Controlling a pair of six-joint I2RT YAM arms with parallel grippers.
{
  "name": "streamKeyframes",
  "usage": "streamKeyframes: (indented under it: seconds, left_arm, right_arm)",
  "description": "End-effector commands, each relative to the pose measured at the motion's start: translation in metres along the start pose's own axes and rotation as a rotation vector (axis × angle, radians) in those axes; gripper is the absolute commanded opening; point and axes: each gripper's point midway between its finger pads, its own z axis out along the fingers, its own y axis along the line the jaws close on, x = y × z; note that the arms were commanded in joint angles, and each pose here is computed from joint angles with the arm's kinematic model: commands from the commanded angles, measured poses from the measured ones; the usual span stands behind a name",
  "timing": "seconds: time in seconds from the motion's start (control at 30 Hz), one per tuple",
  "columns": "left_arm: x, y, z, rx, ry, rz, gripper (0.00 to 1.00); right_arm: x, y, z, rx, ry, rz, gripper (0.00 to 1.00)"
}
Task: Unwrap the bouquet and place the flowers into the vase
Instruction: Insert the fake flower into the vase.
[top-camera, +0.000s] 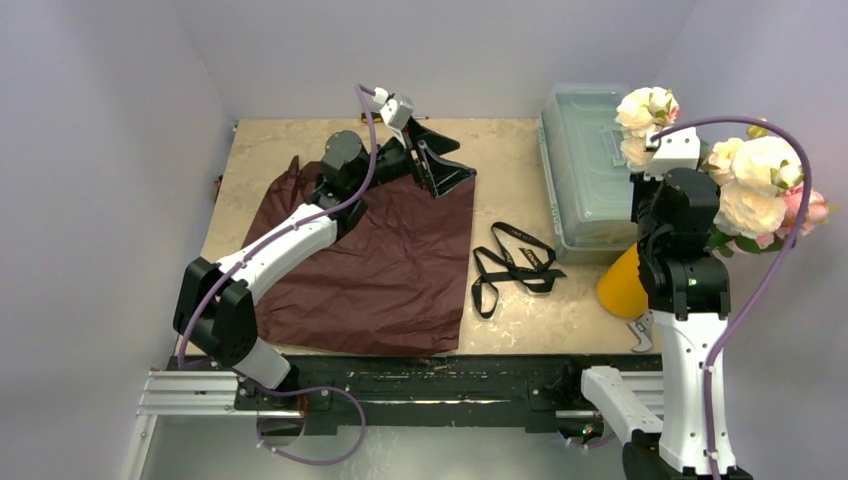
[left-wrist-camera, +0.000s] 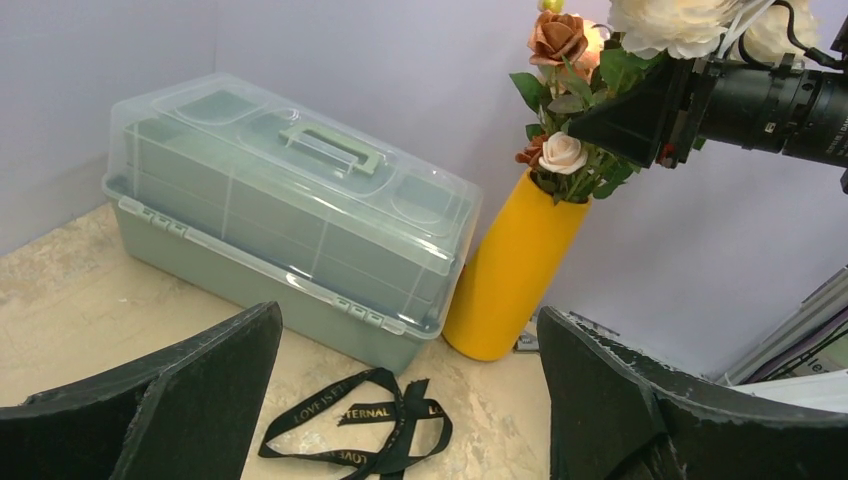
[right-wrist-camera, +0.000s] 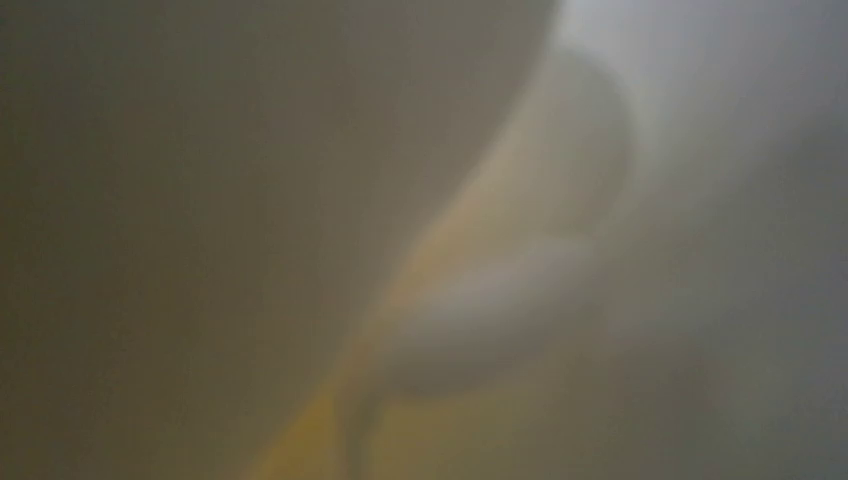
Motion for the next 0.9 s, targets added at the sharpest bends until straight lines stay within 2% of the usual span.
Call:
streamKeyframes:
  seconds: [0.0,0.23,0.37,0.53,0.67,0.77,0.87]
  left_arm:
    - [-0.017,0.002,0.003,0.0,-0.035,0.009,1.0]
    - [-0.017,0.002,0.004,0.002,-0.041,0.002,1.0]
    - [-0.016,0.002,0.004,0.003,-0.043,-0.004,1.0]
    - [-0.015,0.001,0.006,0.015,-0.043,-0.012,1.0]
    - [-0.016,0.0,0.006,0.021,-0.043,-0.01,1.0]
    - [-0.016,-0.001,0.006,0.024,-0.043,-0.008,1.0]
    - [-0.016,-0.001,0.006,0.025,-0.045,-0.008,1.0]
  right_arm:
    - [0.006,0.003,-0.003,-0.026,0.059,0.008,0.32]
    - [-0.014,0.005,-0.009,-0.069,0.021,0.013,0.51]
    - [-0.027,0.006,-0.015,-0.102,-0.016,0.018,0.57]
    - [-0.04,0.012,-0.021,-0.162,-0.058,0.004,0.77]
    - [-0.046,0.014,-0.027,-0.195,-0.081,-0.022,0.9]
    - [-0.055,0.015,-0.032,-0.221,-0.112,-0.041,0.96]
    - [-0.065,0.015,-0.037,-0.243,-0.145,-0.05,0.98]
